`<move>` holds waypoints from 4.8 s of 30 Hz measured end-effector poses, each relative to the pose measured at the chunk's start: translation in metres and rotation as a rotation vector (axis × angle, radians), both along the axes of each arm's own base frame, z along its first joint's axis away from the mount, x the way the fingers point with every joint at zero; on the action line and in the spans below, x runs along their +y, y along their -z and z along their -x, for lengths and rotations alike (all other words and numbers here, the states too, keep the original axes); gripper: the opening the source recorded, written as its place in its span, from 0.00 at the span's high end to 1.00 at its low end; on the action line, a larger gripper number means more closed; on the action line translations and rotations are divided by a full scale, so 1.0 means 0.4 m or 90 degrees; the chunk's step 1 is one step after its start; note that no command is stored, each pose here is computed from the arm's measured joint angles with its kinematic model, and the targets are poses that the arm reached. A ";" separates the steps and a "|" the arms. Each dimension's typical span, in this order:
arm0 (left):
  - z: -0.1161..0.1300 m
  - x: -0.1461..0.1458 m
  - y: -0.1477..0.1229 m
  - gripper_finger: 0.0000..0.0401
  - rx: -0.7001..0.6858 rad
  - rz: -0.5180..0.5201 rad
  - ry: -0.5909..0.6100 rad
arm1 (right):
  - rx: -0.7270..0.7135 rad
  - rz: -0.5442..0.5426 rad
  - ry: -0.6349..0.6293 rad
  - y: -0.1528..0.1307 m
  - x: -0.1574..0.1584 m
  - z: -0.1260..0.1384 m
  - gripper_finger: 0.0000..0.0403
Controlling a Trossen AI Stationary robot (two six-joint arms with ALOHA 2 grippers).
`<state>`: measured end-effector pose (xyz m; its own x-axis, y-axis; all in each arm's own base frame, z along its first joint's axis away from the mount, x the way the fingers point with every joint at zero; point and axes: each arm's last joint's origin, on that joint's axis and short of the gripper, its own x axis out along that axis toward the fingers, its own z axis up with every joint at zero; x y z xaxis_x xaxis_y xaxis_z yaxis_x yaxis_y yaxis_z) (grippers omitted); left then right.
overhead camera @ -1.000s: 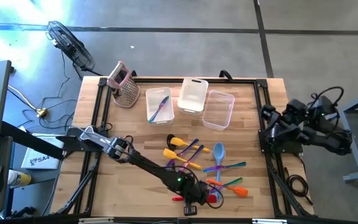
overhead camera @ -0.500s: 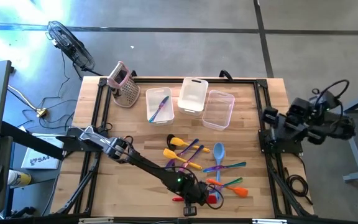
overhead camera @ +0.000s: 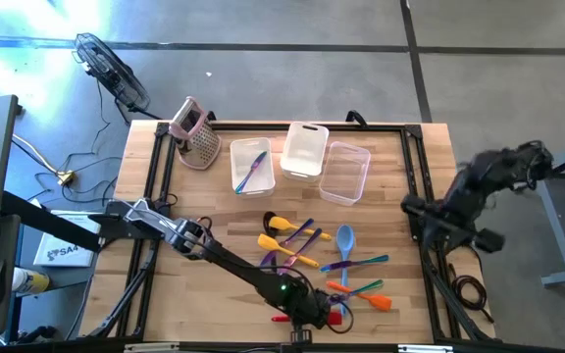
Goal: Pick & Place Kitchen Items
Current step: Put the red spatula into the transparent bin
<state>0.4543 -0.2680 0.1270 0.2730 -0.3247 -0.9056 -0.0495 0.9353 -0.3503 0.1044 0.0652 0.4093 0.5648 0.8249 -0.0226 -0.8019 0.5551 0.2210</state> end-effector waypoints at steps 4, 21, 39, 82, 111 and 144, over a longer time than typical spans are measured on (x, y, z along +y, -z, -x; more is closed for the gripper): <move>0.000 -0.001 0.000 1.00 -0.001 0.002 -0.005 | 0.070 0.121 0.111 0.040 0.016 0.000 0.76; 0.001 -0.005 -0.001 1.00 -0.007 0.000 0.013 | 0.256 0.370 0.268 0.204 0.258 -0.009 0.90; 0.018 -0.029 -0.001 1.00 -0.016 -0.015 0.068 | 0.351 0.421 0.396 0.380 0.431 -0.063 0.99; 0.032 -0.042 -0.023 1.00 -0.071 -0.103 0.083 | 0.535 0.137 0.306 0.546 0.558 -0.274 0.42; 0.028 -0.038 -0.023 1.00 -0.078 -0.112 0.055 | 0.454 0.020 0.556 0.754 0.615 -0.189 0.42; 0.023 -0.038 -0.025 1.00 -0.104 -0.136 0.043 | 0.436 0.009 0.489 0.799 0.615 -0.266 0.87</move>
<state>0.4450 -0.2832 0.1371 0.4054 -0.1533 -0.9012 0.0561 0.9882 -0.1429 0.2107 0.3111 0.0895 0.8021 0.2440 -0.5451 0.0659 0.8710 0.4869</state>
